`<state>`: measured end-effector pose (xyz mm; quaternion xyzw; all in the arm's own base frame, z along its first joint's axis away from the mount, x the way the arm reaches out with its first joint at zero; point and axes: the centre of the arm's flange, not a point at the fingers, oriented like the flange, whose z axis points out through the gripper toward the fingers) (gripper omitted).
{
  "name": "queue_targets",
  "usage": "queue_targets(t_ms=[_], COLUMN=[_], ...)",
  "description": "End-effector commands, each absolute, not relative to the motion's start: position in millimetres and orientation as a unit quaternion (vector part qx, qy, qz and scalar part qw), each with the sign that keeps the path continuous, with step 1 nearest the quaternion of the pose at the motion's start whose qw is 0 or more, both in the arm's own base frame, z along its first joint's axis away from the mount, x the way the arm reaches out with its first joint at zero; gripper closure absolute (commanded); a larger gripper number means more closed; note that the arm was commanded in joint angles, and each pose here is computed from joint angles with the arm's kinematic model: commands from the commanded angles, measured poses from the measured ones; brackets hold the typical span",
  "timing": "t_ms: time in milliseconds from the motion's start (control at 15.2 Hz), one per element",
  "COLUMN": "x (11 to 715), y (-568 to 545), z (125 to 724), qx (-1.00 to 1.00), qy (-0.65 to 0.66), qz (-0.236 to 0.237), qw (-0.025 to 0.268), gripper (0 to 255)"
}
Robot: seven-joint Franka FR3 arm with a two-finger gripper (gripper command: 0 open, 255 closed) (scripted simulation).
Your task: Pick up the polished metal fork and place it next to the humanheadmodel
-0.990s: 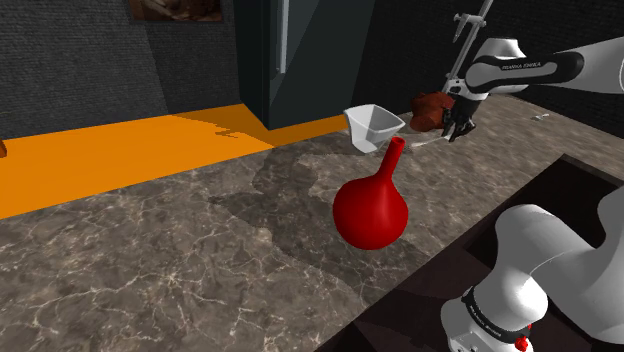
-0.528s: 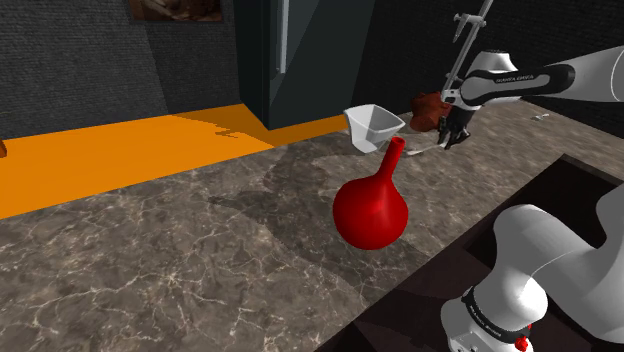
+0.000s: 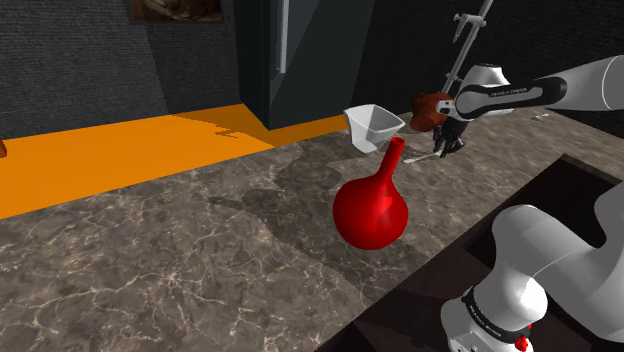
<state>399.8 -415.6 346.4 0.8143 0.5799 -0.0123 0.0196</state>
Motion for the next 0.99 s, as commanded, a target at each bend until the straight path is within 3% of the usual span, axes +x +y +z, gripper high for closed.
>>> queue_targets(t_ms=[0,330,396,726,924], x=[401,401,401,401,400], y=[-416,-416,-416,-416,-414], z=[344,344,344,344,383], qx=[0.814,0.814,0.814,0.814,0.814], qy=[0.580,0.580,0.580,0.580,0.580], qz=[-0.012,-0.012,-0.012,-0.012,-0.012], qw=[0.020,0.020,0.020,0.020,0.020], gripper=[255,255,0,0,0])
